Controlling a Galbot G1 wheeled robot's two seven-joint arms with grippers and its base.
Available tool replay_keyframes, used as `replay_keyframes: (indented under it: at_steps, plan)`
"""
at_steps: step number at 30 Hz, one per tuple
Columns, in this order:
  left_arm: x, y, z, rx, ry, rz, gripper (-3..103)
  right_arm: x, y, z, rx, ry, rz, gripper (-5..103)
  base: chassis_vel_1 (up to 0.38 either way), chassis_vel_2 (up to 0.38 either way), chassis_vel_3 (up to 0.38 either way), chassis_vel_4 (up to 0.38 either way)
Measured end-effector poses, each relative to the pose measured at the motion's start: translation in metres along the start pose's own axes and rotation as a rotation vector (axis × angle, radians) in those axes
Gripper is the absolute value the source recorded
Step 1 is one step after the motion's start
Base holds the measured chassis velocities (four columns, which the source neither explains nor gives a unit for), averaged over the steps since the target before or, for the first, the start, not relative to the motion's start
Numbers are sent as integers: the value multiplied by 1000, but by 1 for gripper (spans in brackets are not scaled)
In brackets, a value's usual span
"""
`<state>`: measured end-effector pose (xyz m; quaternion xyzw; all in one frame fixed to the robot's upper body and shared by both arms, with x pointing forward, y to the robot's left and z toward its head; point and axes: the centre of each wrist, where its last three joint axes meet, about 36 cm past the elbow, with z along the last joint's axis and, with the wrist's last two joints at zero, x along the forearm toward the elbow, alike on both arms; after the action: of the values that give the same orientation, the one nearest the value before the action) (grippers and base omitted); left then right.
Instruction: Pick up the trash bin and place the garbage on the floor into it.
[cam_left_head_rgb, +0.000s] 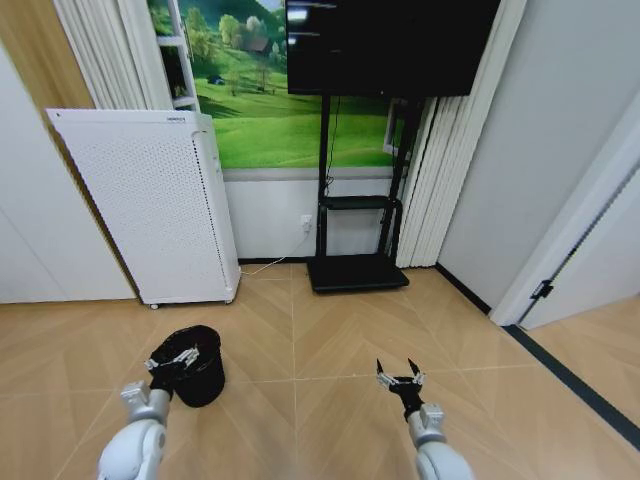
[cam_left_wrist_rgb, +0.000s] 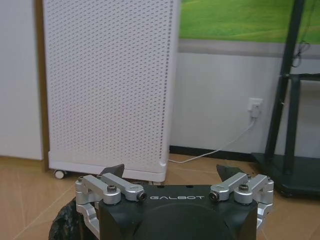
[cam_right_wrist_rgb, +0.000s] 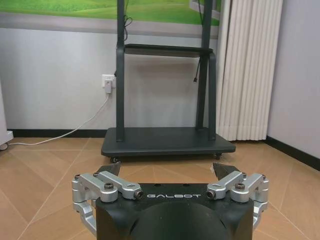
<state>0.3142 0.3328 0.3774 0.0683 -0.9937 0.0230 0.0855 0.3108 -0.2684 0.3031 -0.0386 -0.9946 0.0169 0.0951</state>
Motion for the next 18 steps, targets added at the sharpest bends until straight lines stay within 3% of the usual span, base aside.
replay_keyframes:
  at_steps: [2,3,5,9,18]
  plan:
    - [12,-7,8,-65,20,89,100,-8,2,-2,-19,-5,39,100,0,0,0,0]
    - [12,-7,8,-65,20,89,100,-8,2,-2,-19,-5,39,100,0,0,0,0]
    - [21,-9,10,-108,39,187,100,-14,1,2,-25,-3,60,100,0,0,0,0]
    - [28,-8,6,-119,54,252,100,-17,-3,4,-26,-10,74,100,0,0,0,0]
    - [25,-7,-8,-89,40,228,100,-21,-15,-3,-19,-36,76,100,0,0,0,0]
